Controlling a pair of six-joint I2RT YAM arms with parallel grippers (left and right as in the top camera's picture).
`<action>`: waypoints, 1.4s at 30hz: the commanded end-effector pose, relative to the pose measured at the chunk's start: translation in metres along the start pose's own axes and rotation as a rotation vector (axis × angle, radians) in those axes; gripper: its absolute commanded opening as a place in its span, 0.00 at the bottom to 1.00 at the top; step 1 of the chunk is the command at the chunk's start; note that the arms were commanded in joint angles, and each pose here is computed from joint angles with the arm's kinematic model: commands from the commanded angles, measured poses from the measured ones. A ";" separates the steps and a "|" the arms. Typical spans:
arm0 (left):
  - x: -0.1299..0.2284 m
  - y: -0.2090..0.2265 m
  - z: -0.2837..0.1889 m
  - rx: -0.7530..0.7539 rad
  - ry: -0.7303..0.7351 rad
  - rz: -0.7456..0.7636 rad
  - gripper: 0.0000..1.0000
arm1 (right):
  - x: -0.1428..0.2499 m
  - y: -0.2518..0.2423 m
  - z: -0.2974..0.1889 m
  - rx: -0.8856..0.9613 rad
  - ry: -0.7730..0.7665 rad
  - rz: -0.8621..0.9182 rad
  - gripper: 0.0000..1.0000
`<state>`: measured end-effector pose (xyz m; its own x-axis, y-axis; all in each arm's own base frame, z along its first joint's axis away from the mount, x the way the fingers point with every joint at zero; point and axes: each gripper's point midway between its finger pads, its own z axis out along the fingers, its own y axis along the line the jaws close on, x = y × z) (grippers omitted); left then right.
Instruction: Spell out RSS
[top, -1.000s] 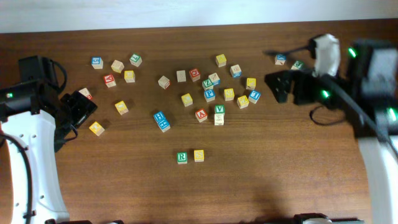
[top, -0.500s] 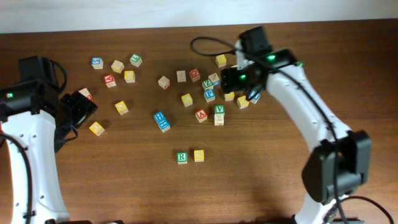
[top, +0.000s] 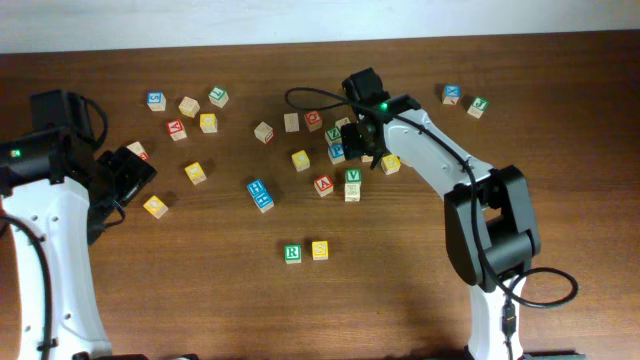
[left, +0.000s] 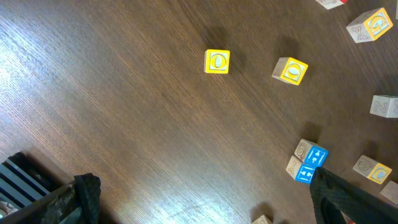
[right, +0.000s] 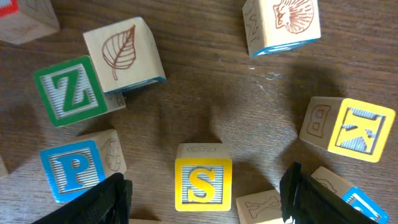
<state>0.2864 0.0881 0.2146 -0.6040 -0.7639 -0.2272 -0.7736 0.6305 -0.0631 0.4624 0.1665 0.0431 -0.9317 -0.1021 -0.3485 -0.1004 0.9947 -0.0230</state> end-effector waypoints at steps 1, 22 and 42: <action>-0.002 0.002 -0.003 -0.002 -0.012 0.001 0.99 | -0.001 0.003 0.010 0.007 0.001 0.003 0.72; -0.002 0.002 -0.003 -0.002 -0.012 0.001 0.99 | 0.012 0.005 0.028 0.003 0.043 -0.002 0.43; -0.002 0.002 -0.003 -0.002 -0.012 0.001 0.99 | 0.016 0.003 0.021 0.003 0.060 -0.003 0.19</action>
<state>0.2864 0.0882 0.2146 -0.6034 -0.7644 -0.2272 -0.7741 0.6299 -0.0631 0.4602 0.1670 0.0192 -0.9437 -0.1032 -0.3141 -0.1004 0.9946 -0.0251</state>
